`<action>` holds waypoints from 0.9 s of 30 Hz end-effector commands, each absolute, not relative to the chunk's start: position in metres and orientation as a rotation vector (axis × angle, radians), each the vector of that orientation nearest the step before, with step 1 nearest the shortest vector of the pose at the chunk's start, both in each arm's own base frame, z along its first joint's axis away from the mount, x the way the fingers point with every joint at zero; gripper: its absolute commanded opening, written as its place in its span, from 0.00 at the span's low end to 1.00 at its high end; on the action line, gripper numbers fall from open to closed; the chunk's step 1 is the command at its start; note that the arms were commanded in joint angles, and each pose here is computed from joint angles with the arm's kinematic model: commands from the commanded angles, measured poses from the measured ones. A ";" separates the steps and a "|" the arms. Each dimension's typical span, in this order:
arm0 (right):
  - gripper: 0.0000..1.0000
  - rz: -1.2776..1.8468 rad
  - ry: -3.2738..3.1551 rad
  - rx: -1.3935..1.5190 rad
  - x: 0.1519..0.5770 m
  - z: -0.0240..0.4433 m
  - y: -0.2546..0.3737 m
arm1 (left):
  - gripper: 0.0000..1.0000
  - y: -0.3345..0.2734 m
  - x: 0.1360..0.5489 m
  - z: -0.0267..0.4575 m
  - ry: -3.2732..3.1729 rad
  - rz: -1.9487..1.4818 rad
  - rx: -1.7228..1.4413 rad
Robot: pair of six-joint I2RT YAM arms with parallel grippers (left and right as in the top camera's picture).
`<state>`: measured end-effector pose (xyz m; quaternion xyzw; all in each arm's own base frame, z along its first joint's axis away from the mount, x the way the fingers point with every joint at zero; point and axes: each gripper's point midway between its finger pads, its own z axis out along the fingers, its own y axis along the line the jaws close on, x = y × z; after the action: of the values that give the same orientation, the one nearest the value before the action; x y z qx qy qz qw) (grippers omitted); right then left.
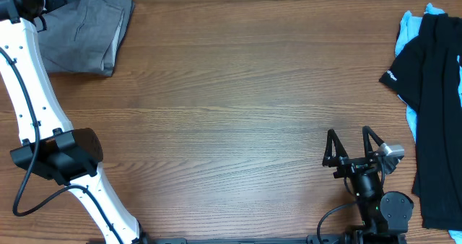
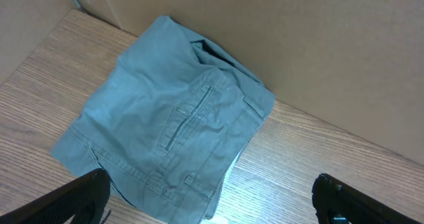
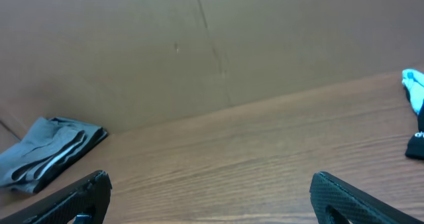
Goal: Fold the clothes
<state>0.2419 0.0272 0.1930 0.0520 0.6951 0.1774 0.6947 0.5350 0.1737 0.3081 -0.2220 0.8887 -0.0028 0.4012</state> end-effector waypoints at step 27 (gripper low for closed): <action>1.00 0.310 1.590 0.207 0.246 0.170 0.015 | 1.00 0.174 0.536 0.305 2.248 -0.021 -0.577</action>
<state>0.2460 0.0158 0.1708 0.0912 0.7120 0.1418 0.6816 0.5350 0.1737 0.3081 -0.2220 0.8887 -0.0028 0.4012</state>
